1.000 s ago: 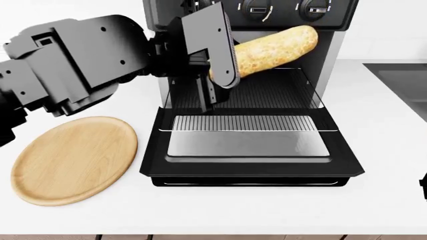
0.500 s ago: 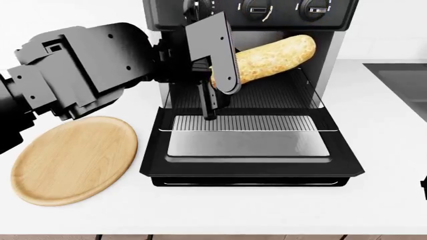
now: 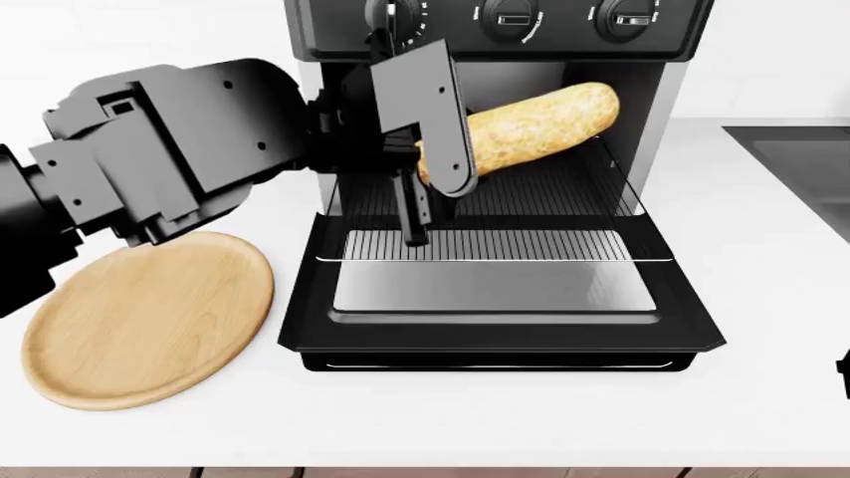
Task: Place the baguette on the rack of the toaster oven.
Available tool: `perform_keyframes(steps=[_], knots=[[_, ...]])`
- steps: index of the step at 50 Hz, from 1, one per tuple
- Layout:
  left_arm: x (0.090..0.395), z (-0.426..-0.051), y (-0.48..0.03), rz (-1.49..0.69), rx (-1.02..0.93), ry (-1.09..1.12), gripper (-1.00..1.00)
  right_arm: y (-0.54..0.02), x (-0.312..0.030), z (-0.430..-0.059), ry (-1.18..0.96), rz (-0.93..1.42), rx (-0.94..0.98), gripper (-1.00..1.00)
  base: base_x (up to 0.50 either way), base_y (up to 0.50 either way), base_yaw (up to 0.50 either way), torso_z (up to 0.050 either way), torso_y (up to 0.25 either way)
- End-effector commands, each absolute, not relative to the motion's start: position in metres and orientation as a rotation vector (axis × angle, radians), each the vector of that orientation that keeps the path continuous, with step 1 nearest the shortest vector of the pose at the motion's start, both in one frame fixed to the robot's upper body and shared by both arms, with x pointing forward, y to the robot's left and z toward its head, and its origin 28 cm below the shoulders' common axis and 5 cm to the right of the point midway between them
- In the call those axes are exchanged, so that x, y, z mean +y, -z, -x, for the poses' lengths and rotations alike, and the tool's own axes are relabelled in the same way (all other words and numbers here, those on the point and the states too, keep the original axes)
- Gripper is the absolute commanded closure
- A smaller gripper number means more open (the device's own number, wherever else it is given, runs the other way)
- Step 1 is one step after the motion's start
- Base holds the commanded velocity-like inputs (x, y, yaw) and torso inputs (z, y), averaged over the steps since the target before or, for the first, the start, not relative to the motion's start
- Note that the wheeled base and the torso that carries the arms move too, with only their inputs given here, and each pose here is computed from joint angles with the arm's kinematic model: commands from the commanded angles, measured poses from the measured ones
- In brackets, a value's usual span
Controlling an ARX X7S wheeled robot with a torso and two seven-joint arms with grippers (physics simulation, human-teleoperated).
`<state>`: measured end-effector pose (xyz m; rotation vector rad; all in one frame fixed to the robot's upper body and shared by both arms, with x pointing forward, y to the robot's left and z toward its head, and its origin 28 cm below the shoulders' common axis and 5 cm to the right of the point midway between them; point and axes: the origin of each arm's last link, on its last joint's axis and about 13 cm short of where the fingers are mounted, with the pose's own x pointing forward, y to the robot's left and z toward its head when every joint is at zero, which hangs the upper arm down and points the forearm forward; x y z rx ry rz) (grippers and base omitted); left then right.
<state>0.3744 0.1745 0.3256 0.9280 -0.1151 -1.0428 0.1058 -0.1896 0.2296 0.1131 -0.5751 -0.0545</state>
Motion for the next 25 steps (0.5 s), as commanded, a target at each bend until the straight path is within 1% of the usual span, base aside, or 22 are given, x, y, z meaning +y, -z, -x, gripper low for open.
perform_keyframes(steps=[1,25], knots=[[0.1749,-0.3757,-0.3231,-0.917,-0.103,1.038,1.0,-0.2298,-0.1896,-0.1061,0.055,-0.113,-0.574,-1.0,0.0,0.0,0.0,0.0,0.0],[0.1739,-0.3749,-0.3173,-0.914,-0.084,1.046,1.0,-0.2298,-0.191,-0.1033,0.057,-0.114,-0.575,-1.0,0.0,0.0,0.0,0.0,0.0]])
